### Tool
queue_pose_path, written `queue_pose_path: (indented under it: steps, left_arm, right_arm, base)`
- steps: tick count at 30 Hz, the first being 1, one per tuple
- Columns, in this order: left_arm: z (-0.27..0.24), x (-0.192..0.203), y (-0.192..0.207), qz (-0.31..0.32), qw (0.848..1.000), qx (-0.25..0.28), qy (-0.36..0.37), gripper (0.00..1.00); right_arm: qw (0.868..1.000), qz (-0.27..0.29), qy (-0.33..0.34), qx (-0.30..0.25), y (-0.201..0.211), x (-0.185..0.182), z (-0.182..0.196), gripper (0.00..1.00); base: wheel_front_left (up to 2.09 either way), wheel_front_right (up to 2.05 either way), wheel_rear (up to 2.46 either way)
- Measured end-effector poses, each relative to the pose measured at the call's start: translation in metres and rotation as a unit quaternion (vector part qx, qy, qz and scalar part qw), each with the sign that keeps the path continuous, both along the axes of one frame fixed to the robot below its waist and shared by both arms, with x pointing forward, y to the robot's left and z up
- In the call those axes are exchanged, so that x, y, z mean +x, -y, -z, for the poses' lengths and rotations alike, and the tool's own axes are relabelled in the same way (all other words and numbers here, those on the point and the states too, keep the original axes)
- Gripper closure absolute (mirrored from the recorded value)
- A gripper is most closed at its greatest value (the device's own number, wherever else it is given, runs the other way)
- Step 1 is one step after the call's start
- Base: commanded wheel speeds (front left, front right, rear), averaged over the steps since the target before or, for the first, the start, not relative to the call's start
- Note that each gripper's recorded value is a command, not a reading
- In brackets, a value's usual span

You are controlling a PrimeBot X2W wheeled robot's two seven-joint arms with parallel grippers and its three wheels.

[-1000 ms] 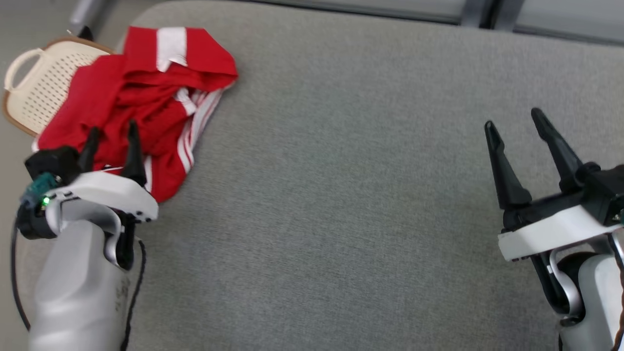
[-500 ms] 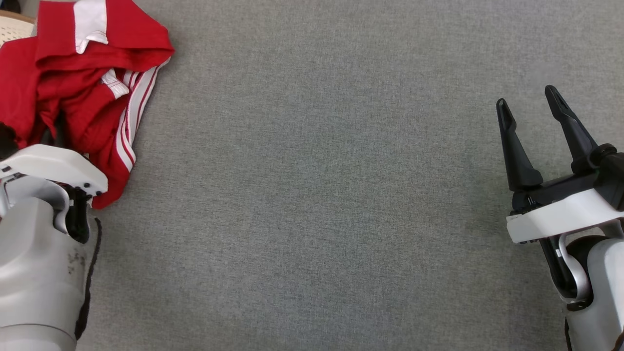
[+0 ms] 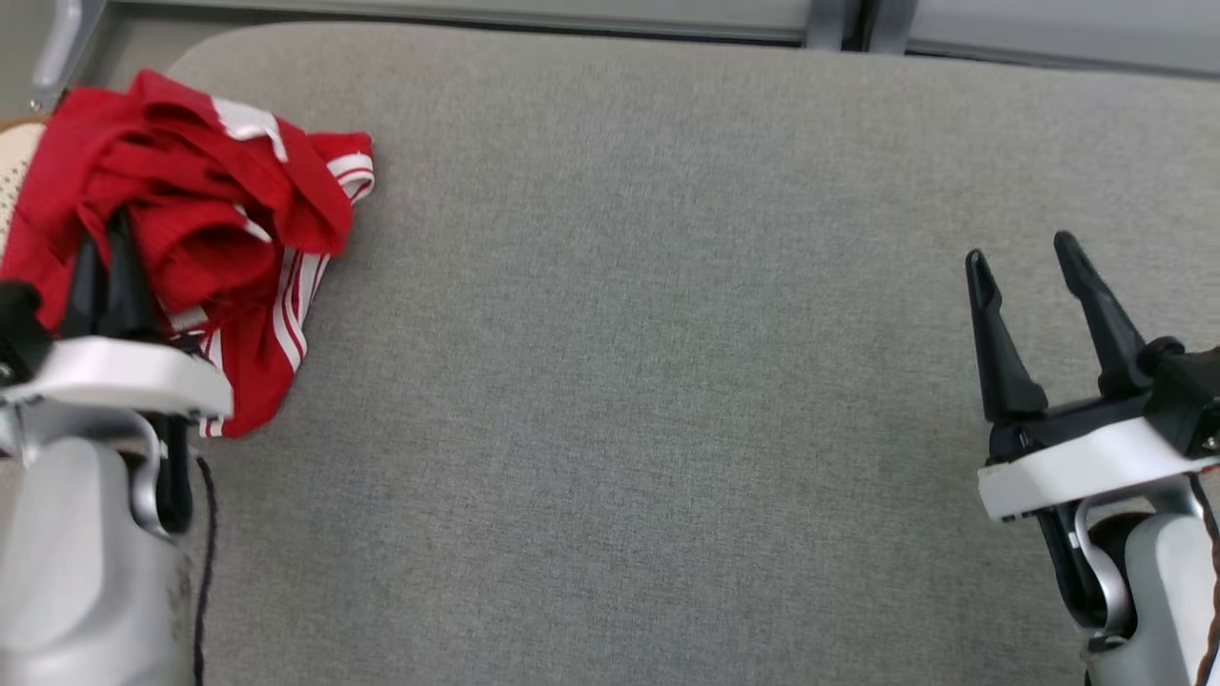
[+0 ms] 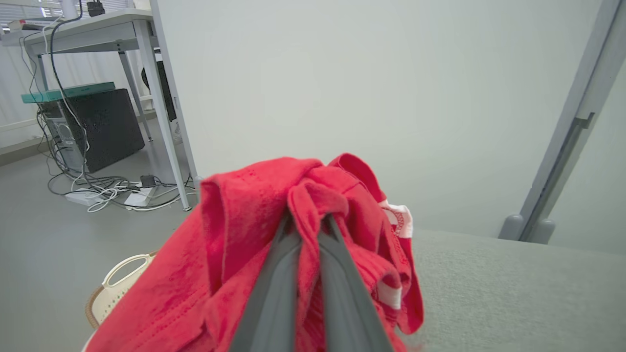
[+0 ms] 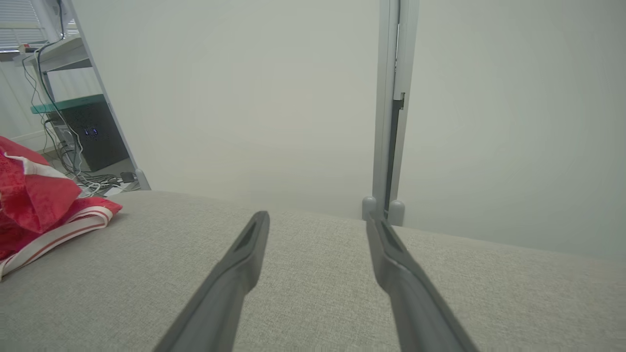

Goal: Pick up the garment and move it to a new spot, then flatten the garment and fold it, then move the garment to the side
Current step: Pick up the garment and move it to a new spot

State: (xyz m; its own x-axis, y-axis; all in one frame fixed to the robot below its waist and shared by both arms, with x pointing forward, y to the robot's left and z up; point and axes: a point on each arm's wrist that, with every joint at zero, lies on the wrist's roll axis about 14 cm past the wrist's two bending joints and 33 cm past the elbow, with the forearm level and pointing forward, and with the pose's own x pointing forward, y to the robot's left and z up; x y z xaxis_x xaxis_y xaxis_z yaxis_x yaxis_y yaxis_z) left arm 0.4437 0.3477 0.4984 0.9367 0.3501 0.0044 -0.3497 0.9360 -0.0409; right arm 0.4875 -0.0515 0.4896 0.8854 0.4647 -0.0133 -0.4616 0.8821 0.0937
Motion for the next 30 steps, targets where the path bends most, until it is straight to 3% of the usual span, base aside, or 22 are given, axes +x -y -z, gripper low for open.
queue_pose_path:
  steps: [9,17,21,30]
  left_arm:
    - [-0.012,-0.038,0.08,0.087,0.996,0.011,0.028,1.0]
    - [-0.016,-0.031,0.181,0.222,0.975,-0.016,0.026,1.0]
    - [-0.023,-0.02,0.247,0.314,0.948,-0.03,0.032,1.0]
    - [-0.017,-0.005,0.389,0.509,0.86,-0.036,0.021,1.0]
  right_arm:
    - [1.0,0.027,0.005,0.003,0.018,-0.033,-0.015,0.0]
    - [0.998,0.07,0.009,-0.001,0.05,-0.049,-0.022,0.0]
    - [0.995,0.097,0.009,-0.005,0.071,-0.055,-0.022,0.0]
    - [0.983,0.183,-0.003,-0.009,0.129,-0.07,-0.011,0.0]
  base:
    - [0.0,0.0,0.0]
    - [0.0,0.0,0.0]
    - [0.0,0.0,0.0]
    - [0.0,0.0,0.0]
